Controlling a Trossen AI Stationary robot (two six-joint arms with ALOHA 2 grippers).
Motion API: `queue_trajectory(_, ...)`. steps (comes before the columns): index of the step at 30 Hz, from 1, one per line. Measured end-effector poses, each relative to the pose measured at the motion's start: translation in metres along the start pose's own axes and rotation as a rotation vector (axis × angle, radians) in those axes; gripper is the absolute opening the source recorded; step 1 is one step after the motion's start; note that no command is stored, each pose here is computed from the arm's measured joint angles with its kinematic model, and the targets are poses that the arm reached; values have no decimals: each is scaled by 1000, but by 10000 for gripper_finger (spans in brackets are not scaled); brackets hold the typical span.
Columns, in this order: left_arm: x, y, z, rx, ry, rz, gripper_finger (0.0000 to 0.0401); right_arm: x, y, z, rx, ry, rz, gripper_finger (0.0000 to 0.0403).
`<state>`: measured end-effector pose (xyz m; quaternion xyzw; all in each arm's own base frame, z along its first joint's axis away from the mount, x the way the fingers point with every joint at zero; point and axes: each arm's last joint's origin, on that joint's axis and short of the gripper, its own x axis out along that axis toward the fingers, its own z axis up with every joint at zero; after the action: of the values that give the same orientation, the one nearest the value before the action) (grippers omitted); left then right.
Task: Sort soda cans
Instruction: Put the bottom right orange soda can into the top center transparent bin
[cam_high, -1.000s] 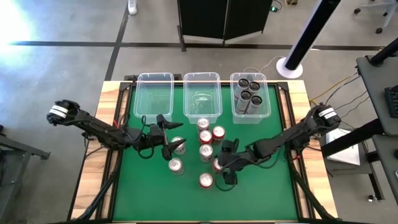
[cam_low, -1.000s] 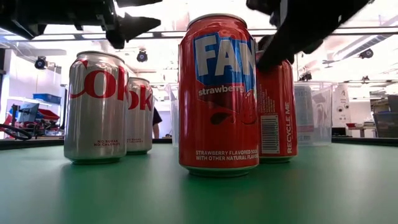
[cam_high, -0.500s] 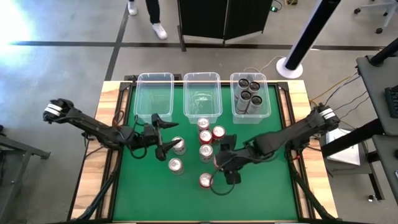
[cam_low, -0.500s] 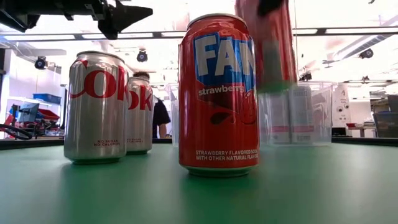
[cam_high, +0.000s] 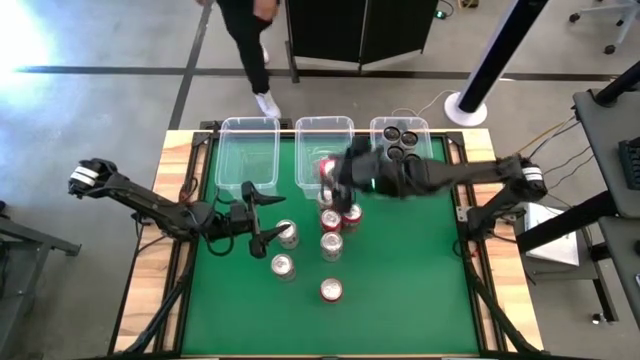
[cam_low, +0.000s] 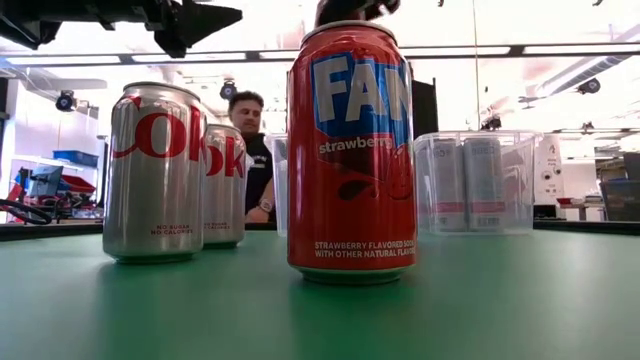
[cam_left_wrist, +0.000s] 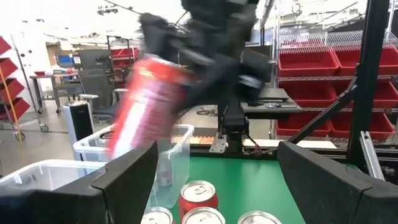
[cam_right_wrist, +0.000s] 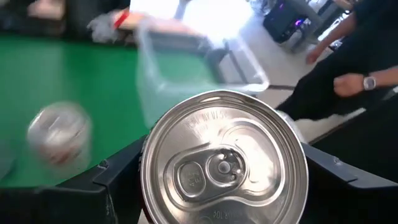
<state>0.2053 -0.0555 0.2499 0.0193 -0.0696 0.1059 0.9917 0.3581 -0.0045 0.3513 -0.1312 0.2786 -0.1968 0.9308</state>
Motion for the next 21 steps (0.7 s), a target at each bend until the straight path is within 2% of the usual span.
queue_trajectory(6, -7, 5, 12, -12, -55, 7, 316, 53, -60, -18, 110, 18, 63, 293)
queue_trajectory(10, -11, 8, 11, -6, -45, 5, 316, 78, -86, -34, 151, 64, 32, 293)
queue_trajectory(16, -11, 7, 7, 6, -24, 4, 316, 120, -110, -69, 198, 171, 55, 293)
queue_trajectory(21, -11, 7, 7, 18, -16, -2, 316, 146, -121, -91, 274, 194, 105, 294)
